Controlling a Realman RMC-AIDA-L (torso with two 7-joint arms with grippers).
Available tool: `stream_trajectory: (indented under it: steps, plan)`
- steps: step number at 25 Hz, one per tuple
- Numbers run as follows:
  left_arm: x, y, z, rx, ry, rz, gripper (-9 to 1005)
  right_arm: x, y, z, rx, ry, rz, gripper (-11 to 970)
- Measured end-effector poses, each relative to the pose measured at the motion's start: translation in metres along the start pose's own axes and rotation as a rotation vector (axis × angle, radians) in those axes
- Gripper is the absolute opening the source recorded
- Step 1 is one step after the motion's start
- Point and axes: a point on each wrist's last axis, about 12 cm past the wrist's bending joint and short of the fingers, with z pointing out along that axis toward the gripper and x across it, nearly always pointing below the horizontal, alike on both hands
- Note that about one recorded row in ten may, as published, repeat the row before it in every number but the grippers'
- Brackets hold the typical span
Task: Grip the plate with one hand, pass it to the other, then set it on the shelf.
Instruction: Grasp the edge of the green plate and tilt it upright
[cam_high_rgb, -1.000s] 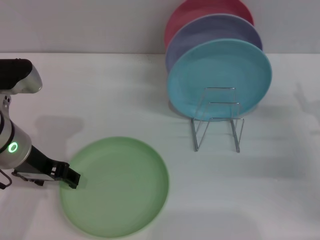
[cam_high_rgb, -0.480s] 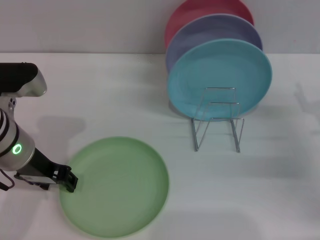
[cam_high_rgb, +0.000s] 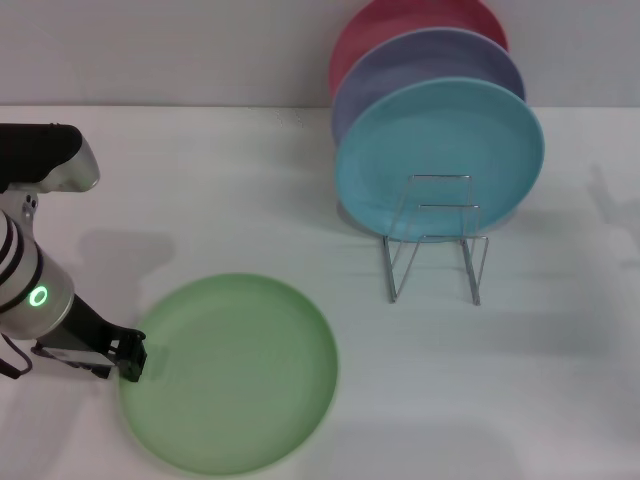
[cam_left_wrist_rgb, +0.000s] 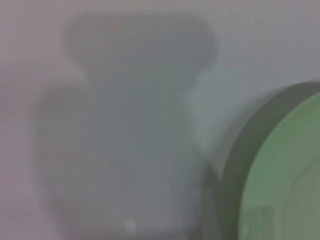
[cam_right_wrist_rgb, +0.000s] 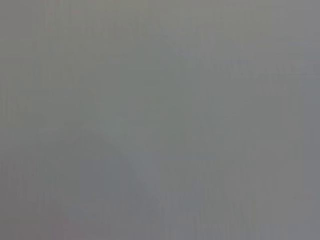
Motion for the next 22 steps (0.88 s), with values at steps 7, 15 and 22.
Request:
stream_trajectory:
  steps: [7, 15, 22]
  plan:
    - [-0.0018, -0.0005, 0.0007, -0.002, 0.008, 0.003, 329, -0.0003, 0.0006, 0.0011, -0.002, -0.002, 0.0, 780]
    - [-0.0029, 0.001, -0.0005, 0.0, -0.003, 0.009, 190, -0.0004, 0.0004, 0.0011, -0.001, -0.002, 0.001, 779]
    - [-0.0021, 0.0045, -0.0008, 0.011, -0.01, 0.026, 41, 0.0005, 0.0007, -0.0002, 0.001, 0.001, 0.003, 780]
